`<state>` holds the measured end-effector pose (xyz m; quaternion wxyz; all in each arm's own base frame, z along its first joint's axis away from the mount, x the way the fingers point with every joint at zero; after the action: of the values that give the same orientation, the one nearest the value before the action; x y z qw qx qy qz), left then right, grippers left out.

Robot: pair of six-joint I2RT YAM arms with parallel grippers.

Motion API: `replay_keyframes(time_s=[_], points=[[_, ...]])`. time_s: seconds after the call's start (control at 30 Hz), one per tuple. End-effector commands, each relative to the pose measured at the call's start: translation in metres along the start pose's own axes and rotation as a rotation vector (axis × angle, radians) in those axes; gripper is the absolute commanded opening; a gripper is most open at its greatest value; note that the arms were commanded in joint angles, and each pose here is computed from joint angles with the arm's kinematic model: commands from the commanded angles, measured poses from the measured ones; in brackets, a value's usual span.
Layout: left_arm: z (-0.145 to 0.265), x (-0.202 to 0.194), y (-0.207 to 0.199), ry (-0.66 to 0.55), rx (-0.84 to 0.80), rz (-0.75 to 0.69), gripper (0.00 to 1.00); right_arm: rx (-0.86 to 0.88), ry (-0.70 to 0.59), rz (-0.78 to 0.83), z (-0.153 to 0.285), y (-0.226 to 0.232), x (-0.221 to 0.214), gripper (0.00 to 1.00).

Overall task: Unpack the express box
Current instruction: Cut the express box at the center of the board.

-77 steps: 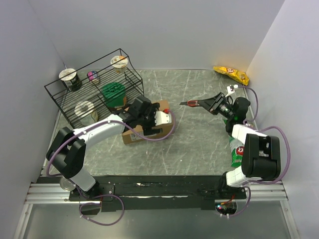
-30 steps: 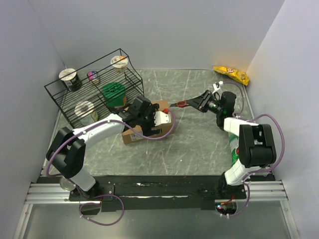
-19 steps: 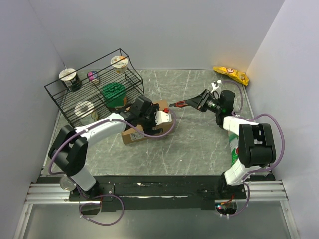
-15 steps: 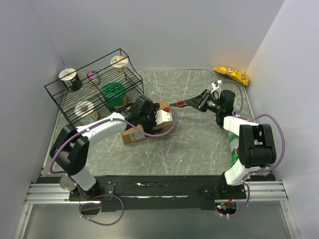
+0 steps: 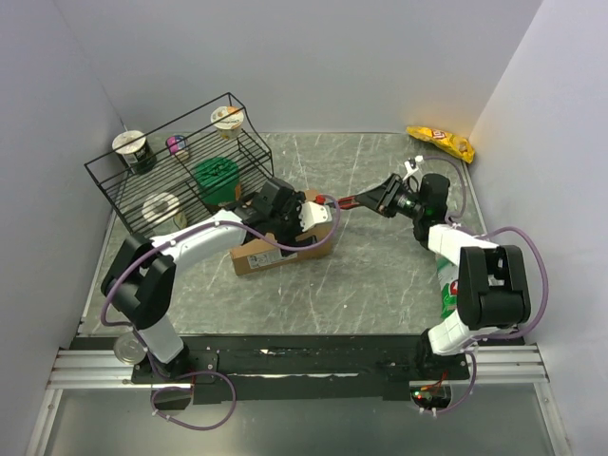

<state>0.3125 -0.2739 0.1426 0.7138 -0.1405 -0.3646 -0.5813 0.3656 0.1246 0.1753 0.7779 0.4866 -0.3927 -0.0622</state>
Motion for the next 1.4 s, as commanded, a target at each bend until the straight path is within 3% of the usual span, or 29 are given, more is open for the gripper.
replay_keyframes(time_s=[0.0, 0.53, 0.93, 1.37], points=[[-0.003, 0.009, 0.008, -0.005, 0.023, 0.025, 0.93, 0.055, 0.02, 0.026, 0.009, 0.023, -0.004, 0.0], [-0.005, 0.006, 0.005, 0.0, 0.002, 0.038, 0.9, -0.011, 0.122, 0.03, 0.037, 0.031, -0.025, 0.0], [-0.004, 0.007, 0.0, -0.012, -0.026, 0.03, 0.9, 0.002, -0.04, 0.123, 0.02, 0.034, 0.029, 0.0], [-0.004, 0.006, -0.003, -0.01, -0.04, 0.03, 0.89, -0.015, -0.061, 0.144, -0.009, 0.027, 0.051, 0.0]])
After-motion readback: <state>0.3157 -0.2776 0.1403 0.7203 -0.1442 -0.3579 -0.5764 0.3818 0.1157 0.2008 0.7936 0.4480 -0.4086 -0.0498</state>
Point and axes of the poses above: each gripper's point midway between its finger pads, its own z axis back along the fingers, its own y axis along the line the jaws close on, x = y × z, the point moved 4 cm from there along z, back along the fingers, and after that the axes turned 3 degrees about z, right-handed, at the moved point
